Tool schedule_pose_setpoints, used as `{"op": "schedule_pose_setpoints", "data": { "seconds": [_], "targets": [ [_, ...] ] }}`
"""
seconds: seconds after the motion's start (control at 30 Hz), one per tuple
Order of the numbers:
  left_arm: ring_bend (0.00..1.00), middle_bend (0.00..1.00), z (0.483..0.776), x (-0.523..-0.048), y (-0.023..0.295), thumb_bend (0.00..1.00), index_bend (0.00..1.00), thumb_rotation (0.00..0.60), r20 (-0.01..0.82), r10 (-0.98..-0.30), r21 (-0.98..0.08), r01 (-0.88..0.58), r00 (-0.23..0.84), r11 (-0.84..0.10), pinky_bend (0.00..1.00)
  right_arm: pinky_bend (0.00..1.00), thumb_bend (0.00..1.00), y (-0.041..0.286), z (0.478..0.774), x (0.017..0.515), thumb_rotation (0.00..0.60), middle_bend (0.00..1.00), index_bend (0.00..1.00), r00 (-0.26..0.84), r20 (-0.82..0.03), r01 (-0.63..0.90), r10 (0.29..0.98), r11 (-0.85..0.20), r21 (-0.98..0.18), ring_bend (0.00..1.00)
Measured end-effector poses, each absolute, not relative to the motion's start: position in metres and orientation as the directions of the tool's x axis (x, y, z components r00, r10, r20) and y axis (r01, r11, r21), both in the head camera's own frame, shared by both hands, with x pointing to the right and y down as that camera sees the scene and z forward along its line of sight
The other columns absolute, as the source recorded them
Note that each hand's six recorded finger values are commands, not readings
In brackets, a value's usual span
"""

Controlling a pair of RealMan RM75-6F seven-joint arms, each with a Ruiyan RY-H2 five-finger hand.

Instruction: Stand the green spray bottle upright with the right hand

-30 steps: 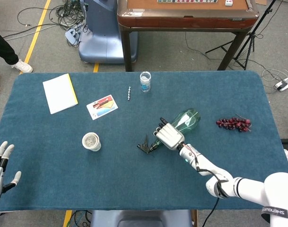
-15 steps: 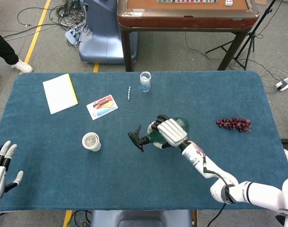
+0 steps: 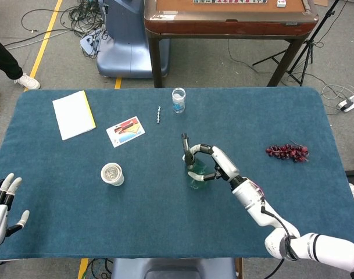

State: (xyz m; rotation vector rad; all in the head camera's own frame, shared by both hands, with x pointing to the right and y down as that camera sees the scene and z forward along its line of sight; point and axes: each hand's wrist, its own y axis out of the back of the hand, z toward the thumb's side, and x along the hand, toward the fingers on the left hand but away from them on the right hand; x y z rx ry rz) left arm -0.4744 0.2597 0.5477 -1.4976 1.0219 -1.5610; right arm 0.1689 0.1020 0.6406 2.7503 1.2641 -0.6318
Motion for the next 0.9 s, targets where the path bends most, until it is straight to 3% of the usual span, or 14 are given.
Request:
{"op": "schedule_pose_setpoints", "data": {
  "seconds": [0.13,0.43,0.7,0.9],
  "targets": [
    [0.00,0.00,0.547,-0.473,0.259,0.35,0.06,0.600,0.416,-0.908,-0.910,-0.019,-0.050,-0.415,0.00,0.20,0.30,0.104,0.645,0.174,0.600,0.49,0.65,0.577,-0.381,0.775,0.722,-0.632,-0.023,0.32],
    [0.00,0.00,0.548,-0.473,0.260,0.35,0.06,0.600,0.421,-0.906,-0.907,-0.020,-0.048,-0.420,0.00,0.20,0.29,0.107,0.658,0.177,0.600,0.49,0.65,0.585,-0.371,0.785,0.721,-0.618,0.039,0.32],
    [0.00,0.00,0.549,-0.473,0.259,0.35,0.06,0.600,0.422,-0.906,-0.907,-0.020,-0.049,-0.421,0.00,0.20,0.30,0.108,0.665,0.171,0.600,0.48,0.65,0.619,-0.358,0.756,0.699,-0.654,0.030,0.32],
    [0.00,0.00,0.550,-0.474,0.260,0.35,0.06,0.600,0.426,-0.903,-0.905,-0.021,-0.052,-0.425,0.00,0.20,0.30,0.115,0.664,0.167,0.600,0.40,0.62,0.669,-0.350,0.705,0.656,-0.709,0.018,0.29]
  ]
}}
